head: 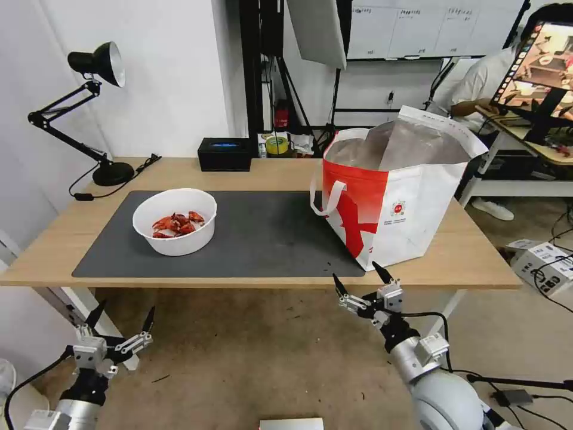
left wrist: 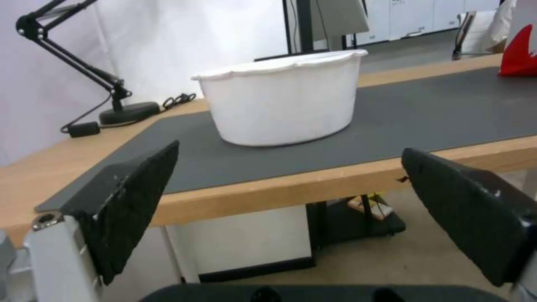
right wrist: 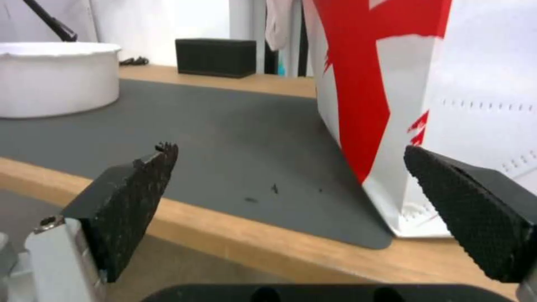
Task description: Pick up the trash from the table and place it into the takeout bag.
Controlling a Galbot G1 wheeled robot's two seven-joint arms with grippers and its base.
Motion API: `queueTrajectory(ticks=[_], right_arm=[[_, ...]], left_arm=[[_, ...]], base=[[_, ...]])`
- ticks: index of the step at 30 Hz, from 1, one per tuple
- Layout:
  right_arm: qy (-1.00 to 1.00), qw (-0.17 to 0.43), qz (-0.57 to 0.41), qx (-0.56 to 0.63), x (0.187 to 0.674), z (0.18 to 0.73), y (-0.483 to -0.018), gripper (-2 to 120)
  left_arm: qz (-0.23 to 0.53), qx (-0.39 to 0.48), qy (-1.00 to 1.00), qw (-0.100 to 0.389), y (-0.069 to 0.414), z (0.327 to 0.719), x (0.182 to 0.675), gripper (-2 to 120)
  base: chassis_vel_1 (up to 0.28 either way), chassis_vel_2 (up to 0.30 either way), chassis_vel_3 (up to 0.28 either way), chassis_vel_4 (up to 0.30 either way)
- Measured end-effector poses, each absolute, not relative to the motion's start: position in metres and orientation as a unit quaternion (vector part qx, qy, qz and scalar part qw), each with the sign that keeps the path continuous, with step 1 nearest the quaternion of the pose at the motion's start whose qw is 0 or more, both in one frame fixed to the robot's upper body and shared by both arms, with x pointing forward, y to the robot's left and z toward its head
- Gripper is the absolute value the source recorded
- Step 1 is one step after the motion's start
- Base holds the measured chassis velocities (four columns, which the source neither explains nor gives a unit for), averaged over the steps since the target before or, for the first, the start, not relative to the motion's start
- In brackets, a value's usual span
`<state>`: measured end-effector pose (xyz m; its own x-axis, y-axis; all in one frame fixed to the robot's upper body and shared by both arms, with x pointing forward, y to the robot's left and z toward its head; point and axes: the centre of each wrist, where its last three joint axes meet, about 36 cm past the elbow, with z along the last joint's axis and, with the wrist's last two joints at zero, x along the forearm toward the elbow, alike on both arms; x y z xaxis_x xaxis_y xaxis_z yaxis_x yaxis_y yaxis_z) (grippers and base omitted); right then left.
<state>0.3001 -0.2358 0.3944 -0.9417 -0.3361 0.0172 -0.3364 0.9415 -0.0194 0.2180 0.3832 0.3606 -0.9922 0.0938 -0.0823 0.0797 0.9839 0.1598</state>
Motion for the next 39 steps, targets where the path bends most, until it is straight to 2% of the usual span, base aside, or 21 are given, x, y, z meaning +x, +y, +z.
queueTrajectory(ticks=[17,21,29,34,39], right_arm=[[-0.985,0.010,0.012,0.171,0.300,0.394,-0.235,100],[-0.985,0.010,0.012,0.172,0.300,0.394,-0.235,100],[-0.985,0.010,0.012,0.172,0.300,0.394,-0.235,100],[-0.985,0.010,0.012,0.172,0.300,0.394,-0.235,100],[-0.985,0.009,0.011,0.172,0.300,0.394,-0.235,100]], left_arm=[[0.078,0.040,0.994,0.058,0.389,0.367,0.226,100],[0.071,0.021,0.995,0.069,0.398,0.390,0.241,100],[0.024,-0.015,0.998,0.055,0.397,0.479,0.294,100],[-0.010,-0.016,0.999,0.051,0.395,0.502,0.322,100],[-0.049,-0.002,0.999,0.003,0.395,0.520,0.351,100]], base=[[0.000,0.000,0.000,0.000],[0.000,0.000,0.000,0.000],[0.000,0.000,0.000,0.000],[0.000,0.000,0.000,0.000],[0.000,0.000,0.000,0.000]])
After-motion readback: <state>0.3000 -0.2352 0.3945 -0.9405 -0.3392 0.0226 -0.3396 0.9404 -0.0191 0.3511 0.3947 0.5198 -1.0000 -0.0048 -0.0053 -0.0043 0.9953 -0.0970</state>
